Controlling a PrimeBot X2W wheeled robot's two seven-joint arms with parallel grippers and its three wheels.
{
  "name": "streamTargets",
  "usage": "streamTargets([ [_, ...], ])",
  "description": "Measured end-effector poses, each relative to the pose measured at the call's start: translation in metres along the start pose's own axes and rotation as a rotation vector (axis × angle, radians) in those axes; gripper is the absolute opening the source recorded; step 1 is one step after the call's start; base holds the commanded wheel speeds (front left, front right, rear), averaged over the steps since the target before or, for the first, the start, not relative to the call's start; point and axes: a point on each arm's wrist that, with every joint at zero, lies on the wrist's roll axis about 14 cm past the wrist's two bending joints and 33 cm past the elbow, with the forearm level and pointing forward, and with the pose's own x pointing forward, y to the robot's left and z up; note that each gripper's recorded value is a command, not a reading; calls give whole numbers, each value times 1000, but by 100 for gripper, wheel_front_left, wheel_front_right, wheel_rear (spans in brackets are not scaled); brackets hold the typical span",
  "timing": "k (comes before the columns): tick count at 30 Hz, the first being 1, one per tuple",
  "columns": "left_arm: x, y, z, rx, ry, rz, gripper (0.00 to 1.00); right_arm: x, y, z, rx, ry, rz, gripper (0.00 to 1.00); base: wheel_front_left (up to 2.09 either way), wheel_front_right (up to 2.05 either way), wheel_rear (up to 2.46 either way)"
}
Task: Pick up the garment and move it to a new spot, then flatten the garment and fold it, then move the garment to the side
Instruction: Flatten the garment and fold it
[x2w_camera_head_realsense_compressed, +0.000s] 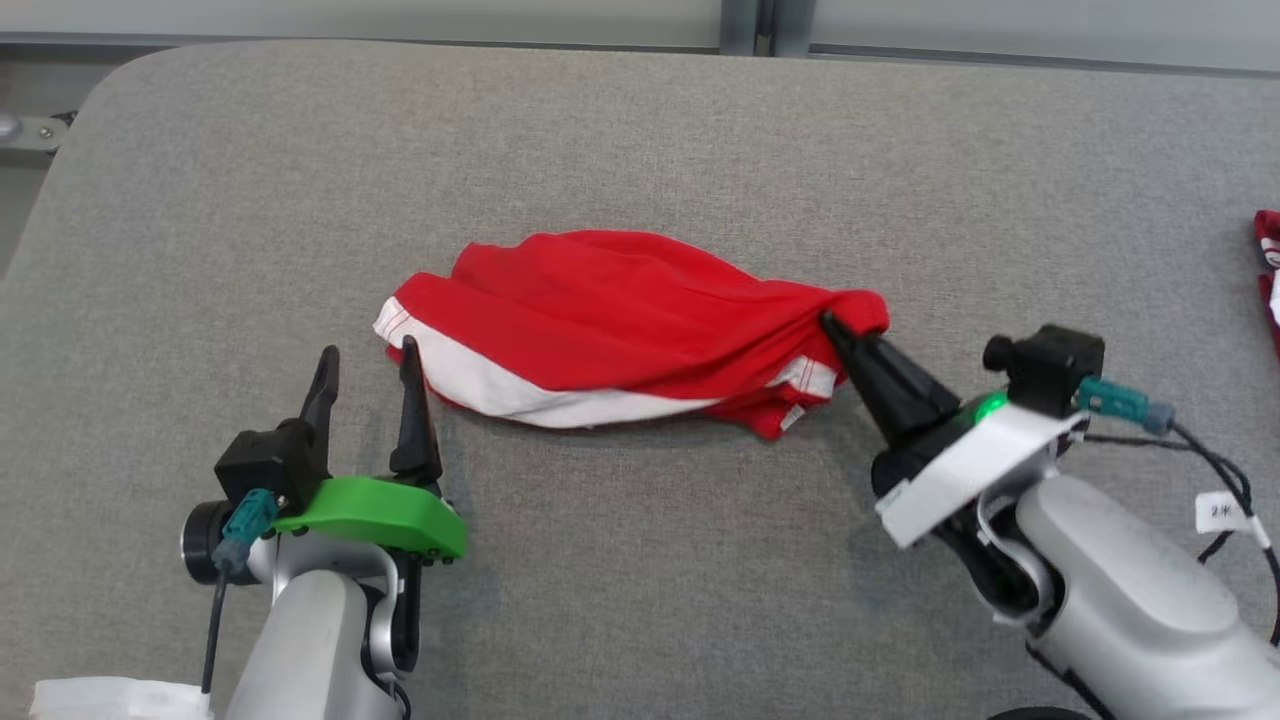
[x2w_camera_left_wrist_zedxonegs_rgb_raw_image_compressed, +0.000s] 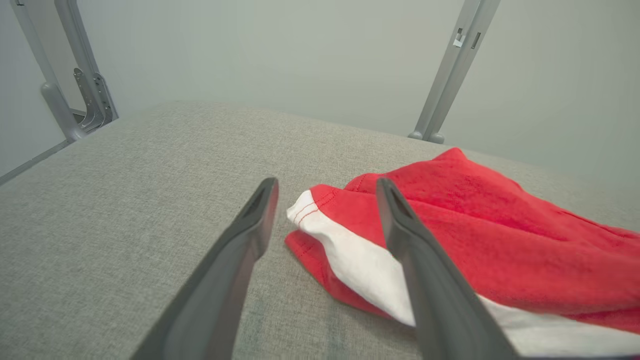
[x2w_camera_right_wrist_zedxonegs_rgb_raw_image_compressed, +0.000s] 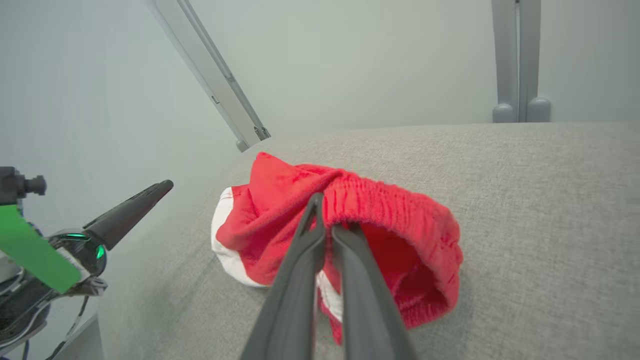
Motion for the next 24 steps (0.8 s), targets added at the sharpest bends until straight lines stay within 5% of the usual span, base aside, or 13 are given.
streamTargets([
  [6, -1, -13, -1, -6, 9, -44, 100, 43, -37, 8, -52, 8, -74, 0, 0, 0, 0],
  [14, -9, -2, -3, -9, 20, -5, 100, 73, -79, -35, -102, 192, -169, 0, 0, 0, 0],
  [15, -10, 1, -4, -6, 23, 5, 100, 72, -82, -43, -90, 217, -182, 35, 0, 0, 0],
  [16, -10, 5, -5, -4, 26, 17, 100, 72, -84, -51, -81, 237, -186, 90, 0, 0, 0],
  [17, -10, 7, -6, -2, 30, 25, 100, 72, -85, -57, -81, 249, -186, 100, 0, 0, 0],
  [24, -6, 7, -9, 0, 35, 28, 100, 48, -97, -53, -37, 203, -221, 100, 0, 0, 0],
])
